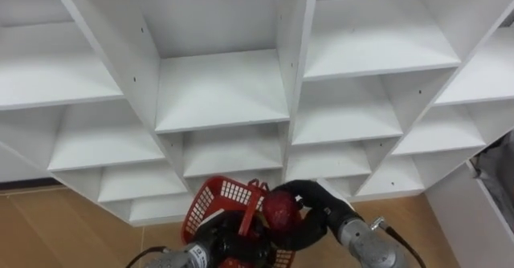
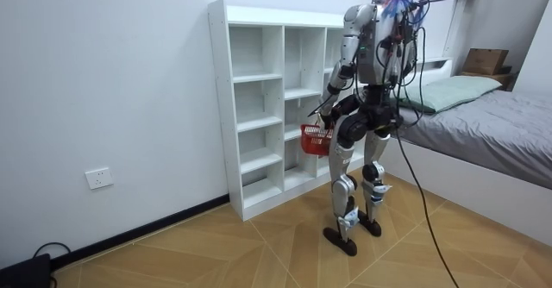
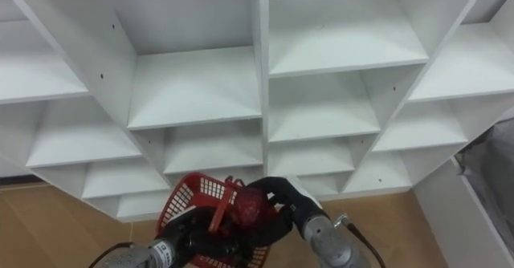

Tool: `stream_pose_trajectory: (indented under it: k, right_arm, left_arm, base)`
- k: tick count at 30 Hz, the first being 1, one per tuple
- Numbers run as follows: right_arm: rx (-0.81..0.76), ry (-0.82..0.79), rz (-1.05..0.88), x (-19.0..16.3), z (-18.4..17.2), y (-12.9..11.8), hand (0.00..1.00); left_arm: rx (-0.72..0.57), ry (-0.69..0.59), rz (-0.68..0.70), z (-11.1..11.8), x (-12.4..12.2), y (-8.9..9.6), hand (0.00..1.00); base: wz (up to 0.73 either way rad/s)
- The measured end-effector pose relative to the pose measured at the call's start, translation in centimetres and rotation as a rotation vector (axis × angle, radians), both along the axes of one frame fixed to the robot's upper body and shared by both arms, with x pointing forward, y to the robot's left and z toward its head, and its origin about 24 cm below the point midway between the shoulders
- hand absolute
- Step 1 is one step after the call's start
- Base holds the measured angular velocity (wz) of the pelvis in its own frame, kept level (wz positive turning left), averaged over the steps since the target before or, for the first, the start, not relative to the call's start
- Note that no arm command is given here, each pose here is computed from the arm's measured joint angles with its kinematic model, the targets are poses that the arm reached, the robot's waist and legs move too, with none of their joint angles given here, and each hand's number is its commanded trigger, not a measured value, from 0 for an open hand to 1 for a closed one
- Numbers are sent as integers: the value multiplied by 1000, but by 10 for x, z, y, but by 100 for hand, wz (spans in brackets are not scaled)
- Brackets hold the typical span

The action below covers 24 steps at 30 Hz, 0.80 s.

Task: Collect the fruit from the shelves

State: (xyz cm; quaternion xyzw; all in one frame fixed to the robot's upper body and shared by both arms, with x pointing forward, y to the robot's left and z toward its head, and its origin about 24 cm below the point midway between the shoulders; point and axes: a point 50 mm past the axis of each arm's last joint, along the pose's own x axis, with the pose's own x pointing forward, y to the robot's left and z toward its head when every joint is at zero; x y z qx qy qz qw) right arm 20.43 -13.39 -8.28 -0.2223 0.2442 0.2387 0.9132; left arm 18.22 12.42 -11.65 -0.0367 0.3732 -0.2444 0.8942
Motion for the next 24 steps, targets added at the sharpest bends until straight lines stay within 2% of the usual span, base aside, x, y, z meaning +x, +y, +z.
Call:
stream_pose_trajectory:
  k: [24]
  right_arm:
    - [18,29,13,-3,-3,2,100]
  left_arm:
    - [8,-6,-26,1,0,4,100]
  base:
    - [0]
